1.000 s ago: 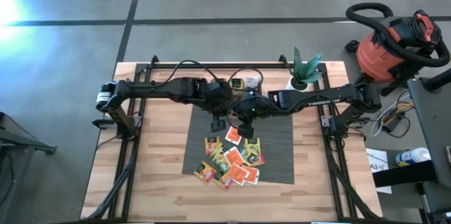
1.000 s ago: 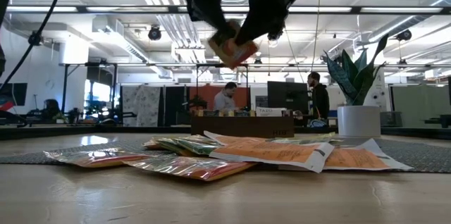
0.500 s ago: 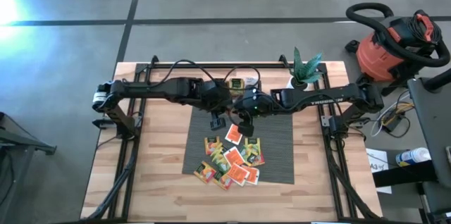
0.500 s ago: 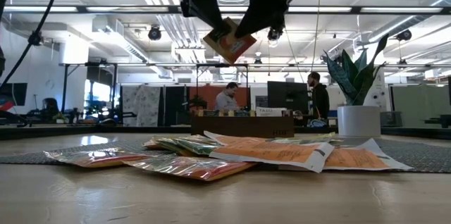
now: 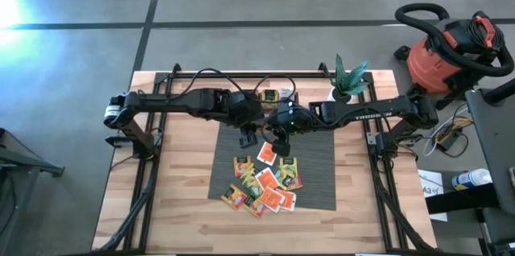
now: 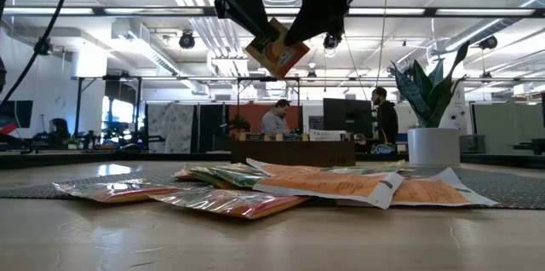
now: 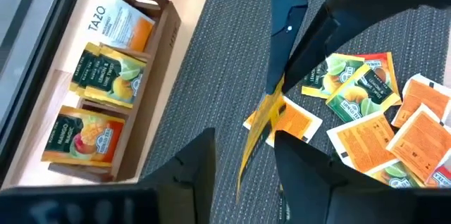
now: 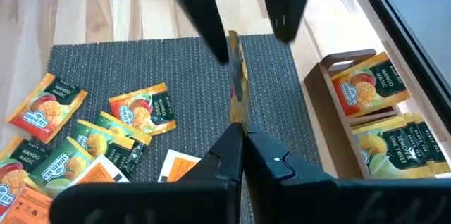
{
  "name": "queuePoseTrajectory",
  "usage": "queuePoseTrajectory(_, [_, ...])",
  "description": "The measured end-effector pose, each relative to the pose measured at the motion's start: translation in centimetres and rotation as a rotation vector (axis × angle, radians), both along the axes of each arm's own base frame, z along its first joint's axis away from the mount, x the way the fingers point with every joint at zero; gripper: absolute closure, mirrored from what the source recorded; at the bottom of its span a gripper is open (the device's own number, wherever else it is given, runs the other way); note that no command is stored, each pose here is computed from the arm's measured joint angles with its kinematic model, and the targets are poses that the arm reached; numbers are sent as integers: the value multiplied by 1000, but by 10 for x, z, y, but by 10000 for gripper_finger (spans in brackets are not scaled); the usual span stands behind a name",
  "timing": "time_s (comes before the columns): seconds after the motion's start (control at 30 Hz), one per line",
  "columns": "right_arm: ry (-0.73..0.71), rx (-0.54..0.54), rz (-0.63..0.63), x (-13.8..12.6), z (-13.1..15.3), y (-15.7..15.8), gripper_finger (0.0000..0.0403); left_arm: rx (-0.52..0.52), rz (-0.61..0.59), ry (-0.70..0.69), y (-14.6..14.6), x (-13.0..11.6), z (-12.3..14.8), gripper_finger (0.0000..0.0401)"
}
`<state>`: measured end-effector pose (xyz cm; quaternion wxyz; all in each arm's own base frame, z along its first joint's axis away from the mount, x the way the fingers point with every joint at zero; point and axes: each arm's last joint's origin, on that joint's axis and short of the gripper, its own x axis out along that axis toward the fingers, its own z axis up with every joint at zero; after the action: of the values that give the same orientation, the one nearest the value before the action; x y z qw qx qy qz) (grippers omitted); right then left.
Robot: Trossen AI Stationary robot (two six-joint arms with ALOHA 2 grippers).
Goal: Pick & Place Tea
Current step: Put the orange tea bag into the left section of the wooden organizer
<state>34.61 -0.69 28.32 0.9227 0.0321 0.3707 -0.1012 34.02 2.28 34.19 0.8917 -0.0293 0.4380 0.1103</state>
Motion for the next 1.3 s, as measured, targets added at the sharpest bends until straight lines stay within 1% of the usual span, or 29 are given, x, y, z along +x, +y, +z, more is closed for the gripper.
queuePoseTrajectory(0.2, [6,27,-24,-3,-7,1,394,22,90,9,1,-29,13,259])
queuePoseTrajectory(0.33, [-63,39,-59,-6,-5,0,394,-16,169,-85,0,-53,11,259])
queuePoseTrajectory(0.4, [-120,51,-83,-8,-2,0,394,-53,209,-168,-1,-67,6,259])
queuePoseTrajectory(0.5, [-244,84,-104,-10,3,0,394,-108,247,-358,-2,-85,-1,259])
queuePoseTrajectory(0.63, [-382,180,-129,-12,0,-3,394,-168,261,-638,-3,-106,-8,259])
queuePoseTrajectory(0.7, [-423,224,-153,-13,-4,-5,394,-188,261,-733,-4,-114,-13,259])
queuePoseTrajectory(0.77, [-472,258,-169,-13,-6,-5,394,-206,253,-796,-4,-121,-19,259])
queuePoseTrajectory(0.9, [-536,338,-200,-14,-7,-5,394,-252,265,-808,-5,-127,-33,259])
queuePoseTrajectory(1.03, [-582,379,-180,-12,-5,-5,394,-306,289,-807,-5,-126,-43,259])
queuePoseTrajectory(1.17, [-597,386,-171,-10,1,-4,394,-307,292,-796,-5,-120,-47,259])
queuePoseTrajectory(1.3, [-604,384,-170,-9,3,-5,394,-308,284,-831,-5,-116,-45,259])
